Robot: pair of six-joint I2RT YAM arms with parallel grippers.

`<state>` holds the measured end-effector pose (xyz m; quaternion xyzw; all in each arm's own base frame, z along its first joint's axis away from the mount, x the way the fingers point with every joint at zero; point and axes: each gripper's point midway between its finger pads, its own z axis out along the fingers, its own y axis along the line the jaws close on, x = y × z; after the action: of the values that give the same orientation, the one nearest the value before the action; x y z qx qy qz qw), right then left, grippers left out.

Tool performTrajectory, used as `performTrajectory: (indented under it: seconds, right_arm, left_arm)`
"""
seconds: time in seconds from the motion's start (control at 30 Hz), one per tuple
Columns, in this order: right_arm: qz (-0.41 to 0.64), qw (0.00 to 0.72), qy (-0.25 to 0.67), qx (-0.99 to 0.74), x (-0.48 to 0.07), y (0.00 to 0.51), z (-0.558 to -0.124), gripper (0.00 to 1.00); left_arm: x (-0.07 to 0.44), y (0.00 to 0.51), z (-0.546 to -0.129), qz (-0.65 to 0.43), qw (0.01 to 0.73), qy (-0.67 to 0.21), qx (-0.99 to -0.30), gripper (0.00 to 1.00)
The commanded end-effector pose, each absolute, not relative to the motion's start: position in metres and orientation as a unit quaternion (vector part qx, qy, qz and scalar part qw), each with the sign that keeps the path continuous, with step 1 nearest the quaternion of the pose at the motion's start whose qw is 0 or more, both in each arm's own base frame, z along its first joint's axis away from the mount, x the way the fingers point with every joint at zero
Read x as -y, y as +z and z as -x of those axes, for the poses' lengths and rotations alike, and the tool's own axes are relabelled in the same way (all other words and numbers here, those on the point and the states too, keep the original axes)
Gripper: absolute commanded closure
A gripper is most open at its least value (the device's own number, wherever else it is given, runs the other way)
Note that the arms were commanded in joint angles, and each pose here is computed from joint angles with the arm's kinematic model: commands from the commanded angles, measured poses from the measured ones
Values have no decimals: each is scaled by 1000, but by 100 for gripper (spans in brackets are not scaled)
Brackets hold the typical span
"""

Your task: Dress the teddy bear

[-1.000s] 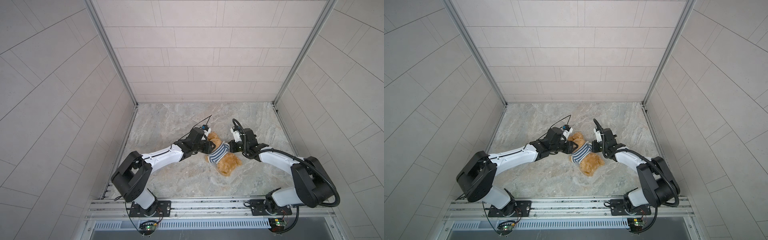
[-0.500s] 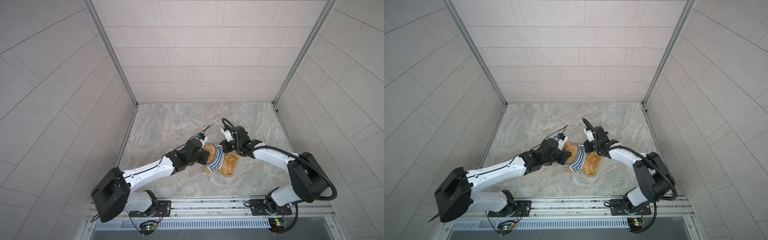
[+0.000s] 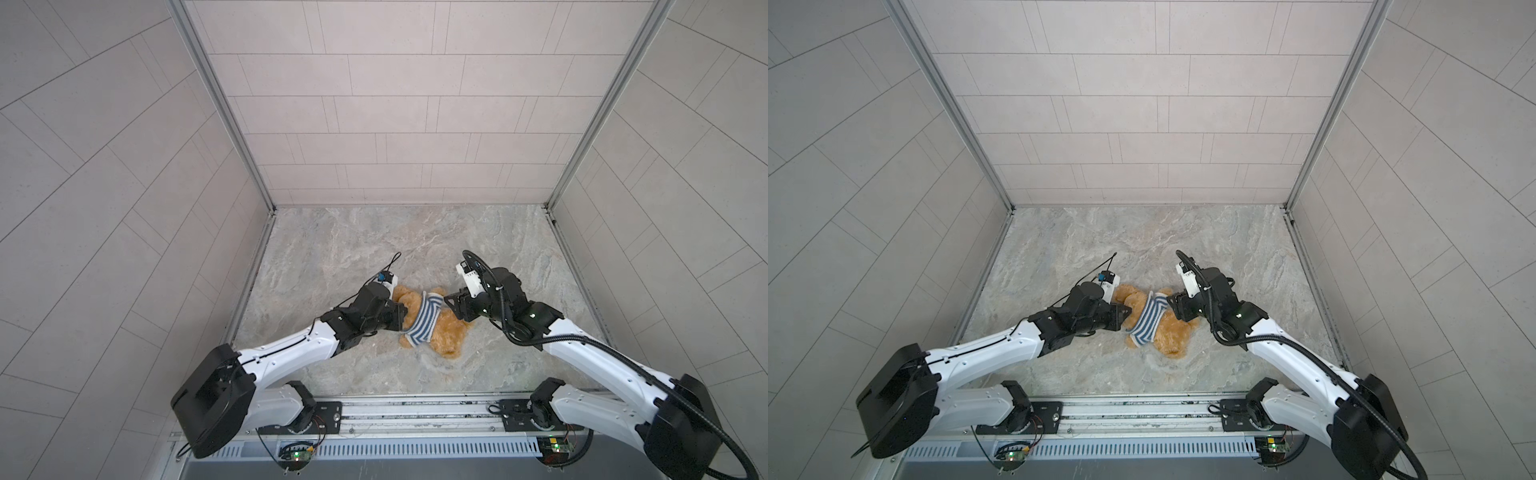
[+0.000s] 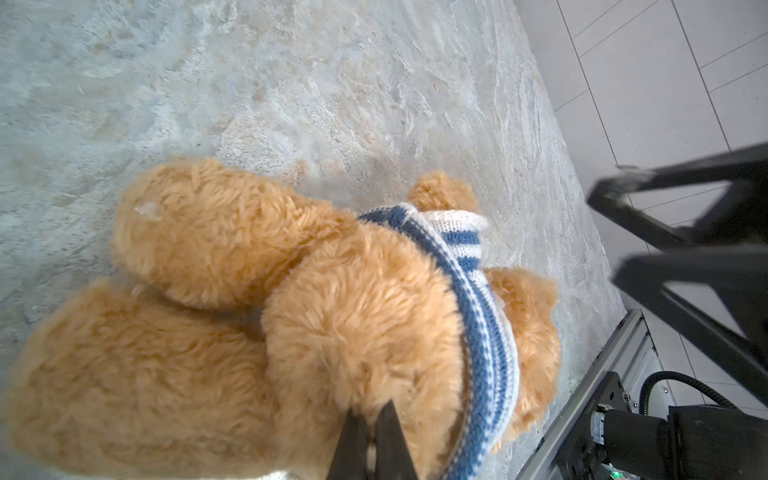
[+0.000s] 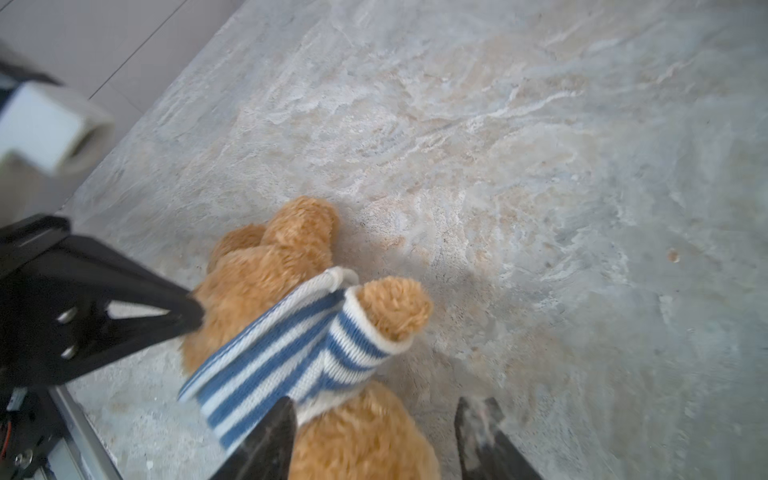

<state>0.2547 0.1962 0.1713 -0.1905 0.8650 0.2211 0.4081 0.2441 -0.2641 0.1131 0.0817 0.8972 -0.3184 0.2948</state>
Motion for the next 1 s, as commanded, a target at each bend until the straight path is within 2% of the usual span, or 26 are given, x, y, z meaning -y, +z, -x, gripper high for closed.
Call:
performTrajectory:
  seconds: [0.0, 0.2, 0.43, 0.57, 0.77, 0.97]
  right_arm:
    - [204, 396, 183, -876, -182, 156, -226, 31]
    - [248, 348, 181, -886, -197, 131, -197, 31]
    - [272, 322, 159, -892, -212, 100, -201, 36]
    - [275, 316, 139, -897, -211, 91, -205, 48]
    - [275, 332, 127, -893, -208, 88, -211, 76]
    - [280, 354, 141, -881, -210, 97, -210, 95]
  left_arm:
    - [266, 114, -249, -82, 292, -323, -897, 100]
    - [273, 122, -254, -86, 293, -333, -892, 100]
    - [275, 123, -253, -88, 288, -336, -892, 100]
    - [275, 121, -248, -89, 285, -338, -892, 100]
    - [267, 130, -241, -99, 293, -325, -894, 100]
    - [256, 169, -234, -144, 332, -283, -888, 76]
